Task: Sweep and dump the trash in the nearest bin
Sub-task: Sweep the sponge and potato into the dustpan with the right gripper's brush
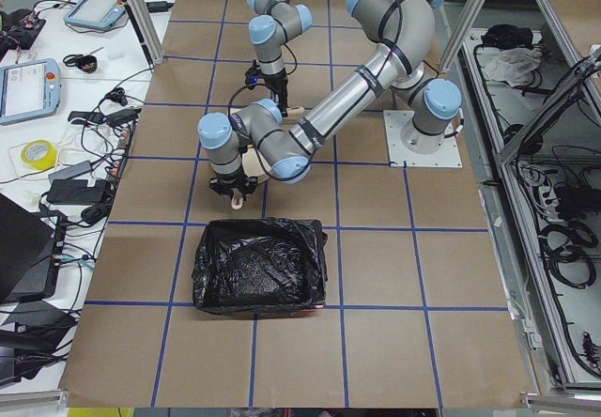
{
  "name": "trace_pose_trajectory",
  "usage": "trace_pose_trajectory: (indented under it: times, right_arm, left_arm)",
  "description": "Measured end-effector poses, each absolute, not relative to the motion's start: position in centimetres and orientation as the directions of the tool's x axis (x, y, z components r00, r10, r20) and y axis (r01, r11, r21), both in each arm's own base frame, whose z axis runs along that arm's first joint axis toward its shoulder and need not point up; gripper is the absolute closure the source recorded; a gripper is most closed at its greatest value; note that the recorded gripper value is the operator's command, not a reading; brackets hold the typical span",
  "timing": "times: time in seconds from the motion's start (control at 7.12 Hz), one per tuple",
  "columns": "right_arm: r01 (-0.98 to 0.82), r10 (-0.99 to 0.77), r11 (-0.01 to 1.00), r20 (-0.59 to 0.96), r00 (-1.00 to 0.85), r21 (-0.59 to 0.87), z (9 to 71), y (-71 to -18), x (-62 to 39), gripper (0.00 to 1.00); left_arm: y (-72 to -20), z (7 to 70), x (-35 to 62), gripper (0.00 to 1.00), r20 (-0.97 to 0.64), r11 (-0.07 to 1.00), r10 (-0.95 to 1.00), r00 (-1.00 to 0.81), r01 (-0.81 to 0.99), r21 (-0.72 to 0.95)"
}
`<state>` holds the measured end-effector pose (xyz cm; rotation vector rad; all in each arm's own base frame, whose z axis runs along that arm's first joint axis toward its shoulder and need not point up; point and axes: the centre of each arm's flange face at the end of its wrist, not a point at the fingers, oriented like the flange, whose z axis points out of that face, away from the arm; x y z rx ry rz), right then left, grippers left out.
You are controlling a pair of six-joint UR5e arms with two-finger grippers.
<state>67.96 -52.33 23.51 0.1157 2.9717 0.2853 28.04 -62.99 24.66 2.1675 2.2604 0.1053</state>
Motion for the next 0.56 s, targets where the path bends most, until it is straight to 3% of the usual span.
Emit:
trace_pose_trajectory:
  times: [0.56]
  right_arm:
    - [0.045,0.096,0.980,-0.265,-0.959,0.191,23.9,-51.8,70.3,1.00]
  left_arm:
    - [-63.1,24.7,28.1,1.00,0.033,0.040,0.999,-0.042,0.997,0.059]
